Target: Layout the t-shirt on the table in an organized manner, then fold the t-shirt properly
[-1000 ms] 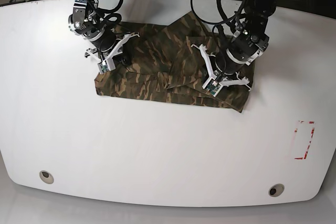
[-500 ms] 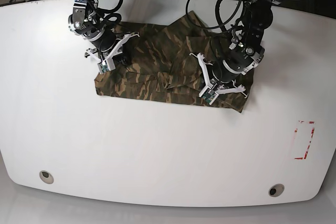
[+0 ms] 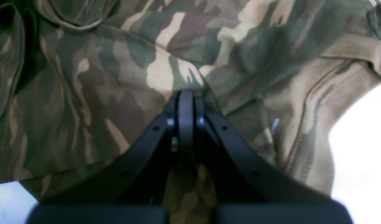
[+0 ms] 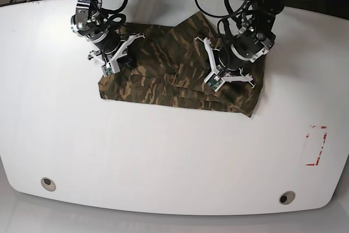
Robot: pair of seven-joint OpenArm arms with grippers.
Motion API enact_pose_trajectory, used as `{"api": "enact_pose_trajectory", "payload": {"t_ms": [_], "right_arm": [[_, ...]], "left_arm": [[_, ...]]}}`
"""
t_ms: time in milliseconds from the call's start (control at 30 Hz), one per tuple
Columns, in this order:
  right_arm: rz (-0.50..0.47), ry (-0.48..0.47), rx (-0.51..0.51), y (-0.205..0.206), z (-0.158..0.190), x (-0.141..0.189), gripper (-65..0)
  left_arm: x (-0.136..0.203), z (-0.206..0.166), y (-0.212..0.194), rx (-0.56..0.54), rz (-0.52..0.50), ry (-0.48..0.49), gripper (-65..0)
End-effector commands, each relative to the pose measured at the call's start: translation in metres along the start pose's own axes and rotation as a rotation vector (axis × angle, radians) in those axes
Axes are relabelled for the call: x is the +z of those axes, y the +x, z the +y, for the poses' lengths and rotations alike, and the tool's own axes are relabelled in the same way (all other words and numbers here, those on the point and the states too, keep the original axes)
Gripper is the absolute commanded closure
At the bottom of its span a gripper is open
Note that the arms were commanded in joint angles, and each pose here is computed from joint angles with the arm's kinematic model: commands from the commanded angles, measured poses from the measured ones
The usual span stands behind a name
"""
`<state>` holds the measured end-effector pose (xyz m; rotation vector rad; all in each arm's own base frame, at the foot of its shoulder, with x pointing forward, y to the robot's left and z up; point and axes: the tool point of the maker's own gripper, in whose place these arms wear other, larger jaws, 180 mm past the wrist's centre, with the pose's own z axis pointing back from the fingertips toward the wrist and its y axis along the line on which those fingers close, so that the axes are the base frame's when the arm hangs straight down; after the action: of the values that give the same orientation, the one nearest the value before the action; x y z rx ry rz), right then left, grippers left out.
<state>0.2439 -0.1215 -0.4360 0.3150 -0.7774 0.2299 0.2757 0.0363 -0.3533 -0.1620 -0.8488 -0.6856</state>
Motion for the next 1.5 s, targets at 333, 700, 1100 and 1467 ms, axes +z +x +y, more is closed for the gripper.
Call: {"api": "enact_pose_trajectory", "payload": {"t_ms": [333,700,1100,1467], "right_arm": [[0.129,-0.022,0.035,-0.027,-0.004,0.002,0.0],[0.128,-0.024,0.036,-0.026,-0.005,0.001,0.0],[0.135,-0.027,0.031,-0.03,-0.006,0.003,0.0],[0.137,-0.028,0.032,-0.031,-0.006,0.004,0.0]], "left_arm": [[0.002,-0.002,-0.005,0.006,-0.002,-0.004,-2.7],[-0.026,0.013,-0.001,0.017,0.024,0.005,-2.7],[-0.058,0.03,0.028,-0.028,-0.049,0.0,-2.7],[-0.058,0.043,0.066,-0.072,-0.118,0.022,-2.7]]}}
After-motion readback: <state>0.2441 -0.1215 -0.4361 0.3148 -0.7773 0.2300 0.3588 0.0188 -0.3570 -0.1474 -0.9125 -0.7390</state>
